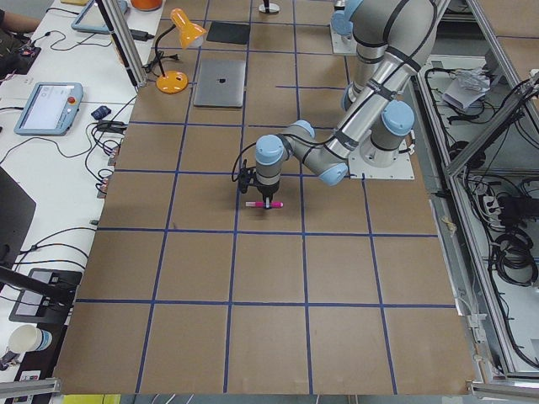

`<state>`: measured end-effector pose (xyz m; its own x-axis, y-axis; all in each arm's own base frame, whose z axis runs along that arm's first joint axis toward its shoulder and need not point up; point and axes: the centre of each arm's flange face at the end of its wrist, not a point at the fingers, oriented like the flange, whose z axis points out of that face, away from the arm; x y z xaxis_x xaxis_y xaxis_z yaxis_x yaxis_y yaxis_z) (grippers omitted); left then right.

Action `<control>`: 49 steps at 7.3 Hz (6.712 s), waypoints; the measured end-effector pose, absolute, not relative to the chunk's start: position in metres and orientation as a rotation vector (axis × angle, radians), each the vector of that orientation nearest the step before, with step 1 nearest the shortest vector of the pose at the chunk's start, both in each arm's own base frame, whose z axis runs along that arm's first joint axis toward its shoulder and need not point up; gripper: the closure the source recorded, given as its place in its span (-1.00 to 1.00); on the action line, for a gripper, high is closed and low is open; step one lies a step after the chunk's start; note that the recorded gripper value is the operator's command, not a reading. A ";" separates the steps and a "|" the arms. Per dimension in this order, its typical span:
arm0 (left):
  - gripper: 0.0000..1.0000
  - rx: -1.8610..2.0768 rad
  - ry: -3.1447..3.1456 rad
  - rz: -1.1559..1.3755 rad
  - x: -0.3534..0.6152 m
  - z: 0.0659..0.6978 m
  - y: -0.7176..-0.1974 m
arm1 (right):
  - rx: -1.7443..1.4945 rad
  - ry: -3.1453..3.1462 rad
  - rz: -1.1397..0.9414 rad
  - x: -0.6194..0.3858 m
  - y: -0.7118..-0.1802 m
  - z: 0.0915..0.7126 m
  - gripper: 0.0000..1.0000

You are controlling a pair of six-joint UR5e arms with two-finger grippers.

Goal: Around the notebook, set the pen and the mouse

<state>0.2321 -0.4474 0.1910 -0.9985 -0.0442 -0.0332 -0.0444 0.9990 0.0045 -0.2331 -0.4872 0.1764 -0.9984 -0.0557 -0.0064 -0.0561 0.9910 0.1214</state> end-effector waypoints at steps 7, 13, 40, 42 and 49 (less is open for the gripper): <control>1.00 -1.309 2.877 0.245 -0.043 0.268 -0.449 | -0.080 3.192 0.107 -0.139 -0.619 0.242 0.26; 1.00 -2.149 2.379 0.380 -0.268 0.224 -0.449 | 0.224 3.126 0.098 -0.004 -0.681 0.198 -0.95; -1.00 0.135 3.166 0.084 -0.128 0.496 -0.499 | 0.145 3.139 0.014 0.143 -0.498 0.480 -1.00; -1.00 0.189 3.112 0.096 -0.120 0.497 -0.493 | 0.145 3.139 0.015 0.143 -0.498 0.480 -1.00; -1.00 0.045 3.100 -0.021 -0.115 0.501 -0.505 | 0.147 3.143 0.015 0.143 -0.498 0.480 -1.00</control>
